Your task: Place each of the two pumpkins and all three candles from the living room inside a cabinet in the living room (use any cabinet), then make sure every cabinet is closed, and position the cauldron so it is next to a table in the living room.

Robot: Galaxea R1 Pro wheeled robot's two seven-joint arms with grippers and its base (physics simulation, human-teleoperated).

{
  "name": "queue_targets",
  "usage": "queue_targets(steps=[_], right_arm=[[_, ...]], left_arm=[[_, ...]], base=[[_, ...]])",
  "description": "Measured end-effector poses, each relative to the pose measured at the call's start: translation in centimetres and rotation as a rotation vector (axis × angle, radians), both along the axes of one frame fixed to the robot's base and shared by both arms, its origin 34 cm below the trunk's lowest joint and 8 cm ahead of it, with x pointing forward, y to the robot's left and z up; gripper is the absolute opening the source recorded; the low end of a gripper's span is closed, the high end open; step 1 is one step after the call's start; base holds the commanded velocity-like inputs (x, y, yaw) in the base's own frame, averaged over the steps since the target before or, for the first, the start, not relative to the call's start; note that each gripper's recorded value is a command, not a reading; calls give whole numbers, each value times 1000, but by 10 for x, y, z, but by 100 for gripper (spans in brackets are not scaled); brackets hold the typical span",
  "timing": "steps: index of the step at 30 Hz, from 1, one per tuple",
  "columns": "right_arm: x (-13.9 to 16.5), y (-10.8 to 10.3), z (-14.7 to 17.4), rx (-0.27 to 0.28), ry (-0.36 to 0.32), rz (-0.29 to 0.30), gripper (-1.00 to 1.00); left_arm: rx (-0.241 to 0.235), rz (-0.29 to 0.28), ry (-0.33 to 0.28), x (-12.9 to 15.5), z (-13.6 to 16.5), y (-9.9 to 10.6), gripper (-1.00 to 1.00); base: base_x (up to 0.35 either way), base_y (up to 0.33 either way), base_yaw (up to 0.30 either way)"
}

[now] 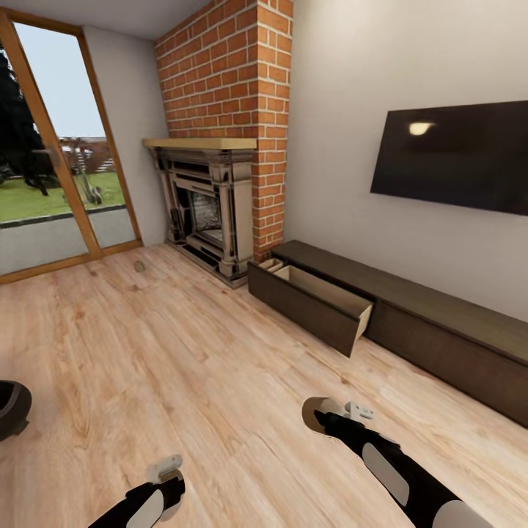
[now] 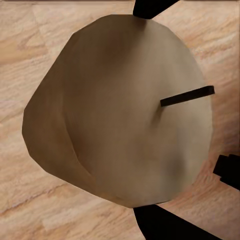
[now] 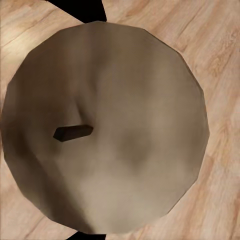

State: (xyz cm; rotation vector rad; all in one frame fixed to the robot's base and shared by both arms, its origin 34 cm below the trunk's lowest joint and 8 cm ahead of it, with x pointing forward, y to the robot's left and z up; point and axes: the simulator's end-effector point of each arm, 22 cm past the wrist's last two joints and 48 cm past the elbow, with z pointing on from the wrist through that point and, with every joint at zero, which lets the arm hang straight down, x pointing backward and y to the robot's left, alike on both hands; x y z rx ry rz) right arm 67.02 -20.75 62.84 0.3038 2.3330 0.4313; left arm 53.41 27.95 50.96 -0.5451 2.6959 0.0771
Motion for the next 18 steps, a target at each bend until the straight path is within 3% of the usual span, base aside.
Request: queue_targets(steps=[11, 18], right_arm=[[0, 0, 0, -1, 0, 1, -100], [0, 0, 0, -1, 0, 1, -100]], left_arm=[[0, 0, 0, 0, 0, 0, -100], [0, 0, 1, 0, 0, 0, -100]], base=[[343, 0, 3], [343, 0, 92]])
